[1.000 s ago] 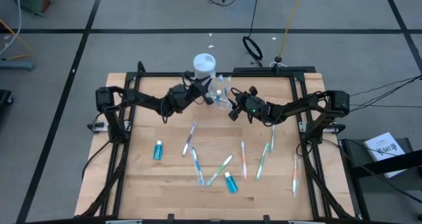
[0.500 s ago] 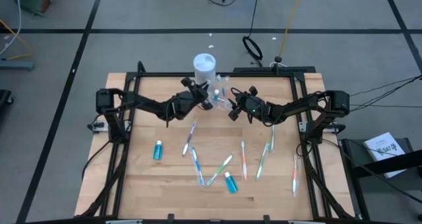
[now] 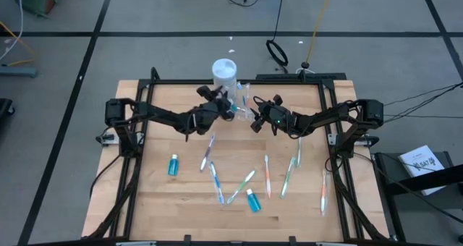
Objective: Pick & Place toothbrushing station
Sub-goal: Put the orange toothbrush into the transparent organizer, then put the blue mouthwash bottle into the transparent organizer
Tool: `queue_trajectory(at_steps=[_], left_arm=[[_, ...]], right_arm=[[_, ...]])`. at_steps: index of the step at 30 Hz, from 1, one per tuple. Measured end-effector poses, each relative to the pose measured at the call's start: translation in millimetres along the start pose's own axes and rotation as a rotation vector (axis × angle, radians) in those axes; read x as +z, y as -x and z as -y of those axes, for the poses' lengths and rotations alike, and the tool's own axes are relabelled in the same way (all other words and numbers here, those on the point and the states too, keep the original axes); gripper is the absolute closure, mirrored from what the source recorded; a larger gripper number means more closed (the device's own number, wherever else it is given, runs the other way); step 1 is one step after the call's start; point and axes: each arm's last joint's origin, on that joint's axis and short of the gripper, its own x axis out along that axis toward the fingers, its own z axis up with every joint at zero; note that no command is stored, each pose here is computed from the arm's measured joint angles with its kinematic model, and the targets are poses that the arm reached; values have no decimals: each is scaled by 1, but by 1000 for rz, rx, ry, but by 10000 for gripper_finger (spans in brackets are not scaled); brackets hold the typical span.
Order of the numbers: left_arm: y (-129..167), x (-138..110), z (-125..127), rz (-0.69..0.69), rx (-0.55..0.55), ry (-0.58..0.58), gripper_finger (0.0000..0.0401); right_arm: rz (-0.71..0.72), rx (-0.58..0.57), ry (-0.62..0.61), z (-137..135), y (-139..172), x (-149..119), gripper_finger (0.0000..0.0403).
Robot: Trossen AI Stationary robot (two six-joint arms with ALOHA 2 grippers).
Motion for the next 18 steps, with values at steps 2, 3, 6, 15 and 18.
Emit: queue_trajectory(at_steps=[2, 3, 6, 15, 18], left_arm=[[1, 5, -1, -29, 44, -1, 223], [1, 8, -1, -46, 64, -13, 219], [4, 16, -1, -79, 88, -49, 209], [14, 36, -6, -118, 10, -44, 205], [21, 40, -21, -131, -70, 48, 205]], right_arm=[[0, 0, 0, 0, 0, 0, 243], [0, 0, 0, 0, 0, 0, 243], [0, 0, 0, 0, 0, 0, 243], [0, 0, 0, 0, 0, 0, 243], [-3, 0, 1, 0, 0, 0, 243]])
